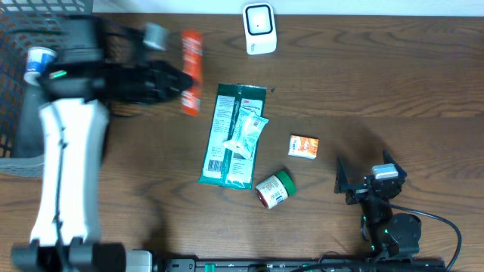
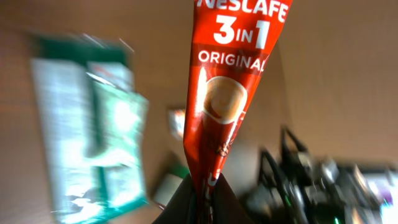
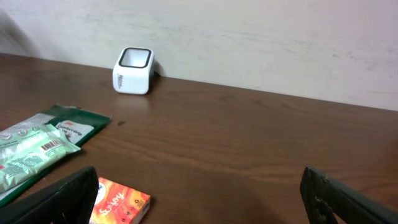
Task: Scan the item barcode
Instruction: 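Carry the Nescafe stick out and lay it beside the orange box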
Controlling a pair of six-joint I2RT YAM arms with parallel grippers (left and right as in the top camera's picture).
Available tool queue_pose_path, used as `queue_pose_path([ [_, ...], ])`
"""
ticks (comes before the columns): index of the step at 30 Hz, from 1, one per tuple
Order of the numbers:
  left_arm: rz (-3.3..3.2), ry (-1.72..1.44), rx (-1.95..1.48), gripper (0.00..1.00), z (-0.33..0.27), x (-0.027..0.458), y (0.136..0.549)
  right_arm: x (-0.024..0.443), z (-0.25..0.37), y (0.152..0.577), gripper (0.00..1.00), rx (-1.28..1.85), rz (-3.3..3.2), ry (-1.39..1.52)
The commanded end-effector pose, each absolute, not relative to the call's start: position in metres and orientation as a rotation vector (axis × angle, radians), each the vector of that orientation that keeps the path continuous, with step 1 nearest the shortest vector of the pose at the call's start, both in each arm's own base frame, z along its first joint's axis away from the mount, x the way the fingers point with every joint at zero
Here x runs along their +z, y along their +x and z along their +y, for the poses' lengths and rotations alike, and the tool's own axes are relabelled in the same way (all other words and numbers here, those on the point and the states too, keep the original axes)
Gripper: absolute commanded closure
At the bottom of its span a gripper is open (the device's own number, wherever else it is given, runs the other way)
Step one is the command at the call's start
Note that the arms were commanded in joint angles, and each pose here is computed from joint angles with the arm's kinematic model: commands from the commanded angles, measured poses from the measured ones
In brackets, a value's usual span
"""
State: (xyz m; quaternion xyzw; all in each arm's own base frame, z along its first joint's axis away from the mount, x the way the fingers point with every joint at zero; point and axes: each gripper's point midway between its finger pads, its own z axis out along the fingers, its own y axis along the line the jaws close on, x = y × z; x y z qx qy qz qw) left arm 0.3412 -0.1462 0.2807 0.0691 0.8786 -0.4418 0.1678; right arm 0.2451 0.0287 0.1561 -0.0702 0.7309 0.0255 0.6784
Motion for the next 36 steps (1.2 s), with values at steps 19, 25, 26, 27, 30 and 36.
queue_pose_path([
  [19, 2.583, 0.358, -2.026, 0.4, -0.255, 0.171, 0.323, 0.156, 0.027, 0.245, 0.01, 0.054, 1.644, -0.146],
  [25, 2.699, 0.313, -1.842, 0.2, -0.241, 0.162, 0.333, 0.156, 0.027, 0.245, 0.01, 0.054, 1.644, -0.146],
  [26, 2.723, 0.32, -1.775, 0.2, -0.239, 0.163, 0.335, 0.156, 0.027, 0.245, 0.01, 0.054, 1.644, -0.146],
  [27, 2.736, 0.328, -1.719, 0.2, -0.237, 0.166, 0.336, 0.156, 0.027, 0.245, 0.01, 0.054, 1.644, -0.146],
  [30, 2.74, 0.373, -1.411, 0.2, -0.222, 0.192, 0.347, 0.156, 0.027, 0.245, 0.01, 0.054, 1.644, -0.146],
  [36, 2.6, 0.269, -0.879, 0.2, -0.177, 0.27, 0.378, 0.156, 0.027, 0.245, 0.01, 0.054, 1.644, -0.146],
])
